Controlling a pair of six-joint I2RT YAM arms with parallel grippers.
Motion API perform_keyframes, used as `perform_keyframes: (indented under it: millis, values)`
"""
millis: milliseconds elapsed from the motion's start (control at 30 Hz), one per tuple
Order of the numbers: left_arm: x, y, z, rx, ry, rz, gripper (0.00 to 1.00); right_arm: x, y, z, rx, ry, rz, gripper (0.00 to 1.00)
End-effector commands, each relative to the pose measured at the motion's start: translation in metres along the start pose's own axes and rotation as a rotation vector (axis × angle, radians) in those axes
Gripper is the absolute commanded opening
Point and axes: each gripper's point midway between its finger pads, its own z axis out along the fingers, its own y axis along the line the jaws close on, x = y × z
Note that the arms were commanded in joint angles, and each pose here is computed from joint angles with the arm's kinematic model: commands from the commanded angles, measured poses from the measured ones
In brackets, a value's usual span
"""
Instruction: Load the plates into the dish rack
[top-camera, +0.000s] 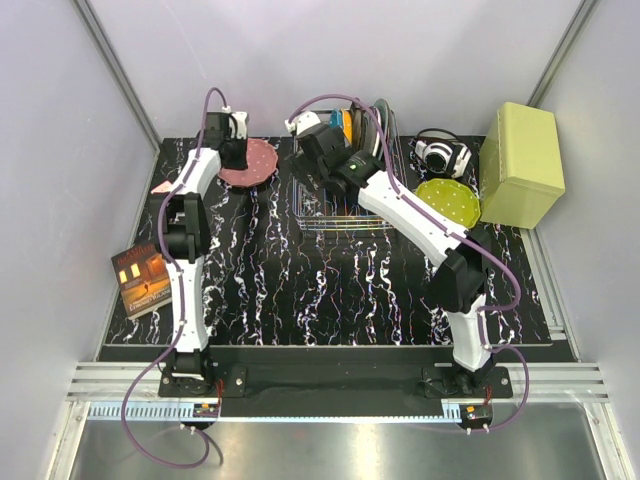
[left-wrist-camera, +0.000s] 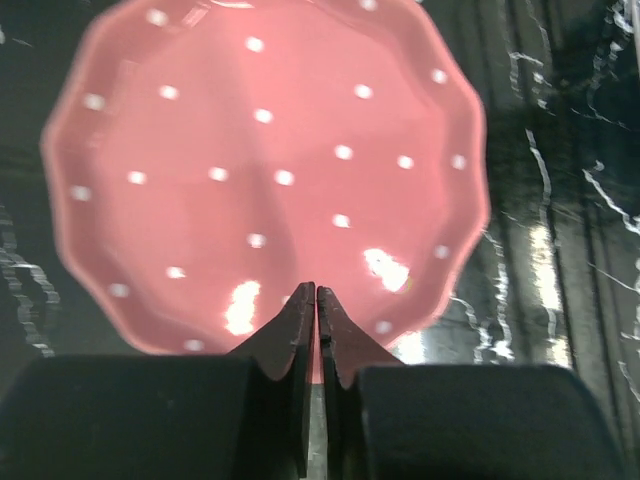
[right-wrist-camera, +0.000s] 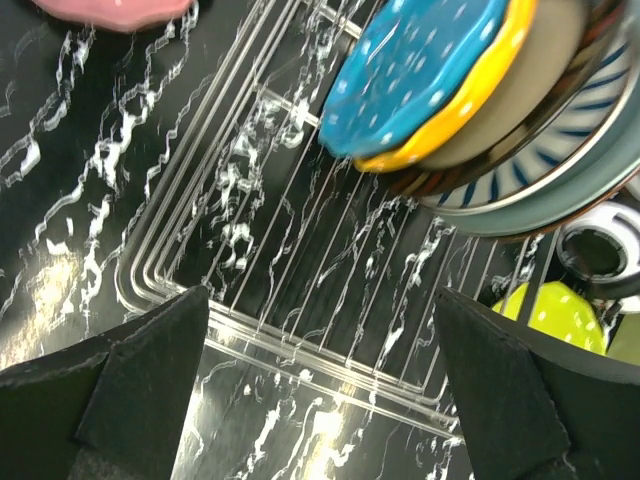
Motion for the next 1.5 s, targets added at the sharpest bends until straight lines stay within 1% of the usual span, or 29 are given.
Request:
perform_keyframes:
  millis: [0, 33, 100, 133, 167, 267, 433, 533, 567, 633, 667, 700, 733, 800, 833, 867, 933, 967, 1033, 1067, 1133, 1200, 1233, 1267, 1333, 1367, 1400, 1433, 1467]
  values:
    - [0.012, -0.011, 0.003, 0.0, 0.051, -0.033, 0.09, -0.009, -0.002, -0.024, -0.045, -0.022, 0.061, 1.0]
    - [0.024, -0.014, 0.001, 0.009, 0.103, -0.058, 0.09, -0.008, -0.002, -0.024, -0.045, -0.017, 0.063, 1.0]
    - [0.03, -0.019, -0.003, 0.03, 0.145, -0.077, 0.09, -0.007, -0.005, -0.024, -0.043, -0.013, 0.069, 1.0]
    - [0.039, -0.024, -0.006, 0.047, 0.182, -0.089, 0.03, -0.007, -0.006, -0.024, -0.043, -0.014, 0.07, 1.0]
    - [0.046, -0.024, -0.009, 0.04, 0.205, -0.091, 0.0, -0.006, -0.008, -0.023, -0.041, -0.011, 0.074, 1.0]
    - [0.064, -0.029, -0.02, 0.0, 0.272, -0.155, 0.0, -0.001, -0.01, -0.021, -0.039, 0.003, 0.081, 0.99]
    - [0.102, -0.057, -0.044, 0.05, 0.408, -0.2, 0.0, 0.012, -0.011, -0.018, -0.053, 0.038, 0.089, 1.0]
    - [0.134, -0.08, -0.066, 0.106, 0.513, -0.213, 0.0, 0.021, -0.011, -0.022, -0.065, 0.057, 0.085, 1.0]
    - [0.152, -0.09, -0.08, 0.12, 0.56, -0.215, 0.0, 0.028, -0.009, -0.022, -0.076, 0.072, 0.081, 1.0]
    - [0.172, -0.107, -0.098, 0.159, 0.611, -0.24, 0.0, 0.033, -0.013, -0.026, -0.08, 0.083, 0.082, 1.0]
    - [0.194, -0.117, -0.115, 0.17, 0.666, -0.254, 0.0, 0.044, -0.009, -0.026, -0.096, 0.109, 0.077, 1.0]
    - [0.204, -0.126, -0.124, 0.187, 0.694, -0.292, 0.0, 0.047, -0.008, -0.027, -0.108, 0.11, 0.073, 1.0]
    - [0.235, -0.131, -0.137, 0.182, 0.775, -0.327, 0.0, 0.048, -0.011, -0.032, -0.116, 0.105, 0.071, 1.0]
    - [0.243, -0.143, -0.155, 0.176, 0.767, -0.35, 0.0, 0.059, -0.01, -0.036, -0.128, 0.127, 0.08, 1.0]
    - [0.257, -0.145, -0.172, 0.159, 0.773, -0.351, 0.0, 0.061, -0.01, -0.039, -0.137, 0.132, 0.089, 1.0]
    - [0.262, -0.15, -0.175, 0.156, 0.76, -0.344, 0.0, 0.068, -0.005, -0.042, -0.169, 0.145, 0.091, 1.0]
    - [0.283, -0.156, -0.194, 0.143, 0.786, -0.397, 0.0, 0.067, 0.0, -0.056, -0.236, 0.142, 0.09, 1.0]
    - [0.289, -0.16, -0.2, 0.14, 0.791, -0.408, 0.0, 0.072, 0.01, -0.062, -0.301, 0.154, 0.085, 1.0]
    - [0.306, -0.164, -0.21, 0.13, 0.806, -0.443, 0.0, 0.071, 0.009, -0.077, -0.323, 0.144, 0.103, 1.0]
    - [0.311, -0.169, -0.211, 0.141, 0.807, -0.443, 0.0, 0.08, 0.011, -0.079, -0.334, 0.161, 0.108, 1.0]
    - [0.332, -0.177, -0.221, 0.148, 0.854, -0.456, 0.0, 0.084, 0.009, -0.092, -0.354, 0.163, 0.133, 1.0]
    - [0.341, -0.192, -0.224, 0.177, 0.863, -0.429, 0.0, 0.102, 0.01, -0.103, -0.412, 0.211, 0.187, 1.0]
    - [0.348, -0.201, -0.228, 0.198, 0.869, -0.399, 0.0, 0.107, 0.01, -0.107, -0.431, 0.234, 0.248, 1.0]
    - [0.347, -0.208, -0.227, 0.218, 0.848, -0.381, 0.0, 0.126, 0.015, -0.111, -0.478, 0.298, 0.299, 1.0]
    - [0.34, -0.221, -0.229, 0.259, 0.791, -0.348, 0.0, 0.14, 0.001, -0.117, -0.475, 0.347, 0.446, 1.0]
    - [0.333, -0.221, -0.226, 0.255, 0.748, -0.332, 0.07, 0.163, 0.007, -0.12, -0.505, 0.416, 0.503, 1.0]
    - [0.325, -0.221, -0.225, 0.259, 0.714, -0.33, 0.15, 0.171, -0.005, -0.123, -0.49, 0.421, 0.571, 1.0]
    - [0.307, -0.223, -0.228, 0.282, 0.64, -0.327, 0.22, 0.193, 0.002, -0.129, -0.506, 0.486, 0.647, 1.0]
    - [0.295, -0.219, -0.228, 0.279, 0.584, -0.304, 0.4, 0.191, 0.0, -0.136, -0.519, 0.449, 0.677, 1.0]
